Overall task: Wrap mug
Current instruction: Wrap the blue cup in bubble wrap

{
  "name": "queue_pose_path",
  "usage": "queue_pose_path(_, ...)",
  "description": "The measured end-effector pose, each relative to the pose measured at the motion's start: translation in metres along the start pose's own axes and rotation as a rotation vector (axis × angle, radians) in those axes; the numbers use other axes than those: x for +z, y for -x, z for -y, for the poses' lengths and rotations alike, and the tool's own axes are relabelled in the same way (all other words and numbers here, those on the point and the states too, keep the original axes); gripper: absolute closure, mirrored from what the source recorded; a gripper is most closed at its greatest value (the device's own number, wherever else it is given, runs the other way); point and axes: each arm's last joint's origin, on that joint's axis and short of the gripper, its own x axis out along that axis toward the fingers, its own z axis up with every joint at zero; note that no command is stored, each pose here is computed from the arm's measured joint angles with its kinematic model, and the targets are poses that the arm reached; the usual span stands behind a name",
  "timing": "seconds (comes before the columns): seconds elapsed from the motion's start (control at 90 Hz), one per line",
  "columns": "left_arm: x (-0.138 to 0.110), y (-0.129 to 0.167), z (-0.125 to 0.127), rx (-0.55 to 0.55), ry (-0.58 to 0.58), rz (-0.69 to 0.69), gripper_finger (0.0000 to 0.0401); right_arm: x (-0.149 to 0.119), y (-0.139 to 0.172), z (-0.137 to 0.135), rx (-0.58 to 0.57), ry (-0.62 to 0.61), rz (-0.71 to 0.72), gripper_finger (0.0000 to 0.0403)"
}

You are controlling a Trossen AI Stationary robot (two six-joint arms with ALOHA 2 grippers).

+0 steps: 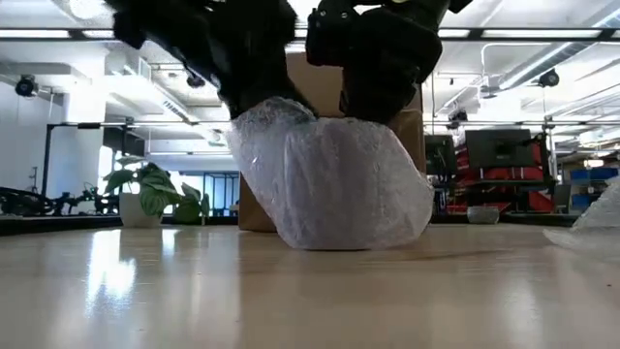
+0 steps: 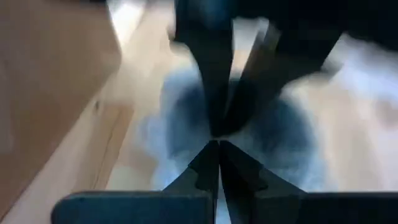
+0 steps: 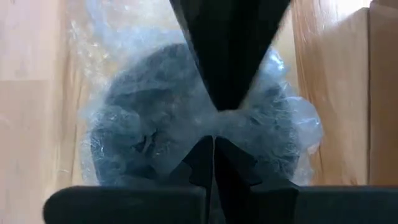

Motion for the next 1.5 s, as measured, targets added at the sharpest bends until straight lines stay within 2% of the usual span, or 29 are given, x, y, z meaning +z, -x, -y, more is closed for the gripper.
queue_pose_path(0.122, 0.007, -0.009, 0.005, 0.057, -0.074, -0.12, 0.0401, -0.003, 0.0, -0.001, -0.002, 0.018, -0.017, 0.0401)
queue_pose_path(0.422, 0.004, -0.013, 0.006, -0.017, -0.125, -0.071, 0.0401, -0.005, 0.005, -0.005, 0.0, 0.049, -0.002, 0.0401)
queue_pose_path(0.6, 0.008, -0.009, 0.006, -0.029, -0.117, -0.034, 0.0401, -0.003, 0.026, -0.005, 0.015, 0.057, 0.034, 0.0401)
queue_pose_path(0.767, 0.011, -0.006, 0.005, -0.032, -0.119, -0.02, 0.0401, 0.006, 0.047, -0.004, 0.029, 0.049, 0.147, 0.0401)
queue_pose_path(0.944, 0.009, -0.005, 0.005, -0.028, -0.126, -0.032, 0.0401, 0.006, 0.033, -0.006, 0.029, 0.053, 0.153, 0.0401)
queue_pose_path(1.056, 0.008, 0.003, 0.005, -0.024, -0.132, -0.062, 0.0401, 0.001, 0.017, -0.006, 0.021, 0.056, 0.108, 0.0401)
queue_pose_path(1.156, 0.022, 0.017, 0.007, -0.038, -0.115, 0.004, 0.0401, -0.001, 0.001, -0.007, 0.015, 0.059, 0.087, 0.0401)
queue_pose_path(1.378, 0.031, 0.047, 0.003, -0.045, -0.097, 0.035, 0.0401, -0.001, -0.004, -0.007, 0.015, 0.06, 0.073, 0.0401)
queue_pose_path(1.5, 0.026, 0.056, 0.0, -0.031, -0.083, -0.009, 0.0401, 0.001, 0.002, -0.007, 0.016, 0.062, 0.077, 0.0401)
